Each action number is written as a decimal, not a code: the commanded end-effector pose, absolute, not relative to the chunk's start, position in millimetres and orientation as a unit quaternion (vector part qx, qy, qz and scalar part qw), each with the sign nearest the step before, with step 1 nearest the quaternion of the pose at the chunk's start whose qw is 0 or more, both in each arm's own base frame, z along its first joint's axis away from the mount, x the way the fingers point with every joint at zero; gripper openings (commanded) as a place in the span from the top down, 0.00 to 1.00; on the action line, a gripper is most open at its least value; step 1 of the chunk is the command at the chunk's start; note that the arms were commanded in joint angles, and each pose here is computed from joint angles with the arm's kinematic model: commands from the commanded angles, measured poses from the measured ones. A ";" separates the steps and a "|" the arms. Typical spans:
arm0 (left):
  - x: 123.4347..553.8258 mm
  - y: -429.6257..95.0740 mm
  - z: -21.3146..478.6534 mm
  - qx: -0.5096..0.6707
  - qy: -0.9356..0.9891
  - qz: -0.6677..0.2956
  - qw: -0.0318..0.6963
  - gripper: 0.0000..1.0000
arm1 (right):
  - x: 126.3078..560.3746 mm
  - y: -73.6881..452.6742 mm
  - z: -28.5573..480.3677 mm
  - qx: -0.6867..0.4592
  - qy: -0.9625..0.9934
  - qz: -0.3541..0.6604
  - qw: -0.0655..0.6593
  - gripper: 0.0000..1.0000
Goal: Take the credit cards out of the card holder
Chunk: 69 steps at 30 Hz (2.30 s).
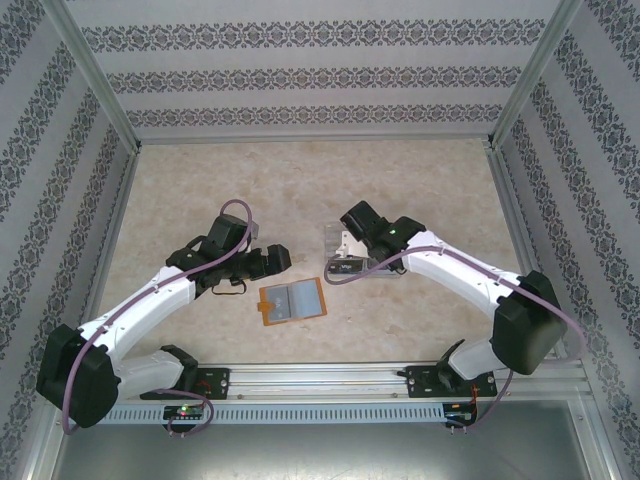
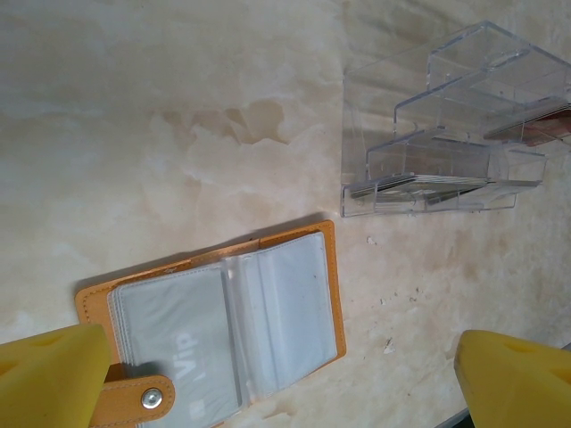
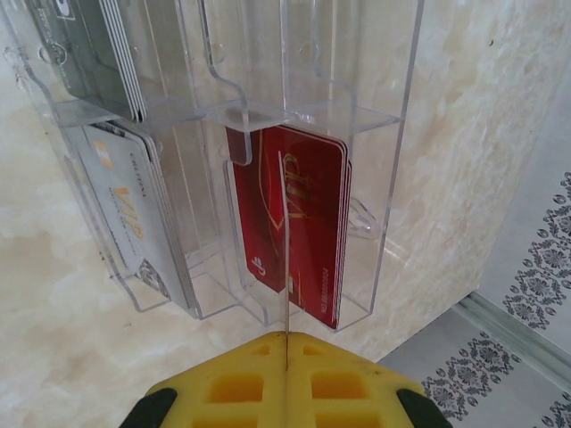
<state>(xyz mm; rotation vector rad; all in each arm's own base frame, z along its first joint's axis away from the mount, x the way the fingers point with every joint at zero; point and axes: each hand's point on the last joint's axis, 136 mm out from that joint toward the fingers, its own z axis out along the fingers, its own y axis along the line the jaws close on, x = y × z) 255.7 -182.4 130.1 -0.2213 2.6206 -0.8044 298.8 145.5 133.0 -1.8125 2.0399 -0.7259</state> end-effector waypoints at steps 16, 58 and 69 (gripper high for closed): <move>253.8 -177.4 131.0 -0.067 0.936 -0.281 0.199 0.00 | 327.7 143.9 109.1 -0.601 0.737 -0.266 0.157 0.88; 232.4 -157.8 85.2 -0.159 0.948 -0.242 0.133 0.28 | 277.4 224.3 179.5 -0.219 0.931 0.074 0.282 1.00; 219.2 -157.4 57.8 -0.201 0.942 -0.251 0.101 0.42 | 213.3 276.0 93.4 -0.194 0.949 0.164 0.188 1.00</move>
